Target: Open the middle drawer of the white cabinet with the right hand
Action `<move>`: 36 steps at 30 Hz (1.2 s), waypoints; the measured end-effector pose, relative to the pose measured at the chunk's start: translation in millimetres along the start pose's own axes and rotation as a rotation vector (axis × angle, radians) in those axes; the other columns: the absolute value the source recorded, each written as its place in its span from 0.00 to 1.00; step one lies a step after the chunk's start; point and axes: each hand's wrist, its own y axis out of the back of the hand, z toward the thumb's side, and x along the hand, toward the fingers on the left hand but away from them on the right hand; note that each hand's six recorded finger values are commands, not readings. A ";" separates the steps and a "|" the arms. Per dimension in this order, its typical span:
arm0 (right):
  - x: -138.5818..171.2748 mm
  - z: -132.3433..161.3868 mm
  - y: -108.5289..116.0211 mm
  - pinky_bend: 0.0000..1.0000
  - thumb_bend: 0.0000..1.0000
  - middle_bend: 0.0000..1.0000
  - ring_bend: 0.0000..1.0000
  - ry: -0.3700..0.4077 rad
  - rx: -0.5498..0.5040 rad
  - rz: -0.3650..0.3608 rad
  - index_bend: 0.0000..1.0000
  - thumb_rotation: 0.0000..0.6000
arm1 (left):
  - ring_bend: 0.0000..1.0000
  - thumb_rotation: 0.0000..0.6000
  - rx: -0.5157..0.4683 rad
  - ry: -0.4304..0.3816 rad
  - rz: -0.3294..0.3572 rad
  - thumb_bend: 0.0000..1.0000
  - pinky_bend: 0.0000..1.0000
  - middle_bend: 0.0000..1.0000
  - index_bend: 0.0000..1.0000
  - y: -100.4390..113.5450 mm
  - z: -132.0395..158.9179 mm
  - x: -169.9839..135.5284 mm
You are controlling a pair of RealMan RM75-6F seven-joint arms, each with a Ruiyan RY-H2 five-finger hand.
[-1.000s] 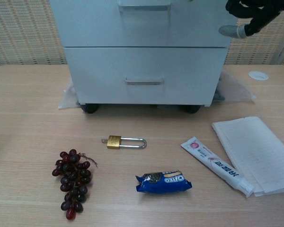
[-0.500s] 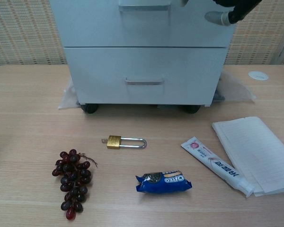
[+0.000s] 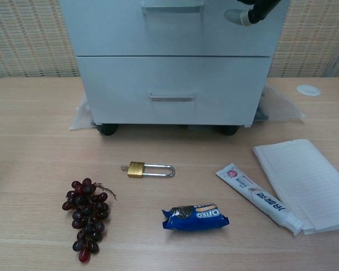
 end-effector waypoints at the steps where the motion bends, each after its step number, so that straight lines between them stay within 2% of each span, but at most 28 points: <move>1: -1.4 0.5 -0.4 0.84 0.39 0.88 0.88 0.000 -0.001 0.001 0.25 1.00 | 0.00 1.00 0.000 0.000 -0.001 0.33 0.10 0.00 0.02 -0.1 -0.2 0.0; 18: -23.1 7.4 -14.6 0.84 0.39 0.88 0.88 0.005 0.016 0.032 0.25 1.00 | 0.00 1.00 -0.001 0.007 -0.002 0.33 0.10 0.00 0.03 -0.9 -2.7 -0.7; 28: -20.9 7.9 -18.6 0.84 0.39 0.88 0.88 0.010 0.022 0.047 0.25 1.00 | 0.00 1.00 -0.002 0.006 -0.001 0.33 0.10 0.00 0.02 -0.9 -2.5 -0.5; 36: -7.9 11.8 -17.2 0.84 0.39 0.88 0.88 0.027 0.037 0.047 0.25 1.00 | 0.00 1.00 -0.001 0.003 -0.003 0.33 0.10 0.00 0.02 -1.1 -1.4 0.1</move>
